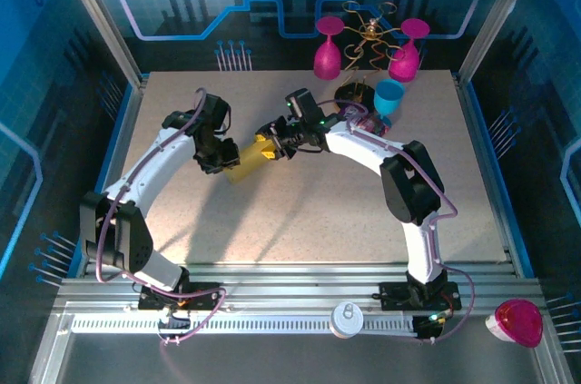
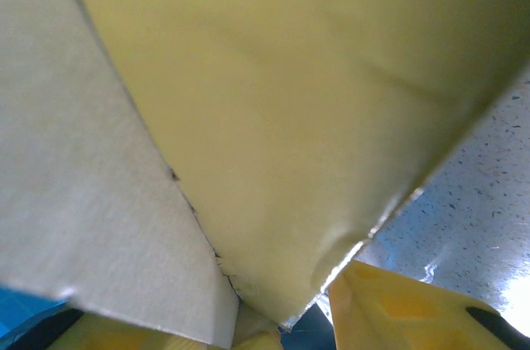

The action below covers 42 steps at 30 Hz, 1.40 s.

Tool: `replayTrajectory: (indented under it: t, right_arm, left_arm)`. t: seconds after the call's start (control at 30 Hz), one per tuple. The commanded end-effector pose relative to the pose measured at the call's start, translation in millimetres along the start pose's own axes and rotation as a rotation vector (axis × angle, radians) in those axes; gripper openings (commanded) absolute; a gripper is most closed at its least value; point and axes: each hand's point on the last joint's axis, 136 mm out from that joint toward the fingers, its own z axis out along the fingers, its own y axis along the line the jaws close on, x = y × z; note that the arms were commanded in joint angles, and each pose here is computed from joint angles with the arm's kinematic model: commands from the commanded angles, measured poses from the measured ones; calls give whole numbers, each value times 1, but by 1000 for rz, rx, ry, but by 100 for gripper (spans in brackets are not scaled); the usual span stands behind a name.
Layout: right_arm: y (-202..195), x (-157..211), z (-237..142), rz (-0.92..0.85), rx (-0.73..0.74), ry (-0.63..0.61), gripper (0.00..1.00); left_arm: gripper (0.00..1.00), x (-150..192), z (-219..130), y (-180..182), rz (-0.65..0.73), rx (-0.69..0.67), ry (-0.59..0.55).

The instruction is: Fold the paper box

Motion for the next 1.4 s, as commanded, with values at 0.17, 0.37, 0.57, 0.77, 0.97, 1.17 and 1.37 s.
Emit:
replayTrajectory:
  t: [0.17, 0.37, 0.57, 0.77, 0.97, 1.17, 1.37]
  right_arm:
    - [-4, -4, 4, 20, 14, 1, 41]
    - [-5, -3, 3, 20, 14, 2, 41]
    - [-4, -2, 3, 17, 14, 2, 41]
    - [-4, -1, 2, 15, 15, 3, 41]
    - [-6, 0, 2, 17, 20, 4, 41]
    - [-5, -1, 1, 18, 16, 4, 41]
    - [-6, -1, 1, 17, 19, 6, 41]
  left_arm:
    - [18, -3, 3, 3, 35, -33, -4]
    - [18, -7, 7, 1, 42, -30, -15]
    - [14, -10, 8, 1, 42, -34, -24]
    - [9, -11, 8, 2, 56, -36, -35]
    - [10, -12, 11, -1, 69, -28, -27]
    - [26, -12, 15, 1, 70, -47, -7]
    - [20, -18, 12, -2, 74, -48, -23]
